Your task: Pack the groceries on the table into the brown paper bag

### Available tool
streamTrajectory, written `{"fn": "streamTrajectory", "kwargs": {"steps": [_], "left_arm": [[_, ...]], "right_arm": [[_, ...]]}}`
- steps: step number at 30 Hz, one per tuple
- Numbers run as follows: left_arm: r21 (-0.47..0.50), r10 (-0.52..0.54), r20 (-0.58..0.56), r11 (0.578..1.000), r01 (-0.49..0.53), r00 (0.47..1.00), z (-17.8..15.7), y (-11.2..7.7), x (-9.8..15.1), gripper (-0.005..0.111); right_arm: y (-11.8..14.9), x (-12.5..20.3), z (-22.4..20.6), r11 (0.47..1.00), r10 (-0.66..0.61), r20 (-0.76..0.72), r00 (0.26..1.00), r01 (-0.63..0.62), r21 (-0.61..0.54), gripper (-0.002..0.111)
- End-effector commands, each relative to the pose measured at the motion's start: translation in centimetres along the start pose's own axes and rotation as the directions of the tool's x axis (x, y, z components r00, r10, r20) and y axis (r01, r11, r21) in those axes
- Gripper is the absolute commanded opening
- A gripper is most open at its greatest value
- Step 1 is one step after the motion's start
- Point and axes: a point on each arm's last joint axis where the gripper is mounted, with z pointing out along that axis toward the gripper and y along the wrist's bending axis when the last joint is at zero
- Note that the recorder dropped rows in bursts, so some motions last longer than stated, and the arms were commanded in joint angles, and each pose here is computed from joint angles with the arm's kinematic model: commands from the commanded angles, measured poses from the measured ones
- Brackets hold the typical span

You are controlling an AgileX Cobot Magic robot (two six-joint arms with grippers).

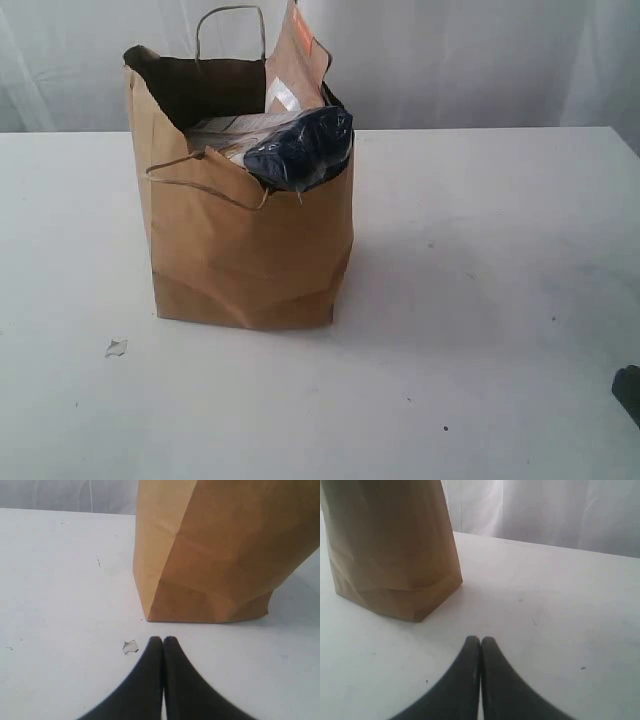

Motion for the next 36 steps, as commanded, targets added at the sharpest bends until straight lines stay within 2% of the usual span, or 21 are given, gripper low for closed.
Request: {"fn": "streamTrajectory", "kwargs": {"steps": [1,36], "left_arm": [[0.002,-0.008,0.006,1.0,0.008,1.0,-0.02,0.0,0.04,0.0],[0.002,-0.008,0.006,1.0,0.008,1.0,-0.02,0.0,0.04,0.0]], "right_arm": [[-0.03,-0.04,-0.02,1.0,0.009,0.017,1.0,-0.009,0.005,0.0],[-0.03,-0.04,-0.02,1.0,0.003,0.017,1.0,-0.003,0.005,0.0]]}}
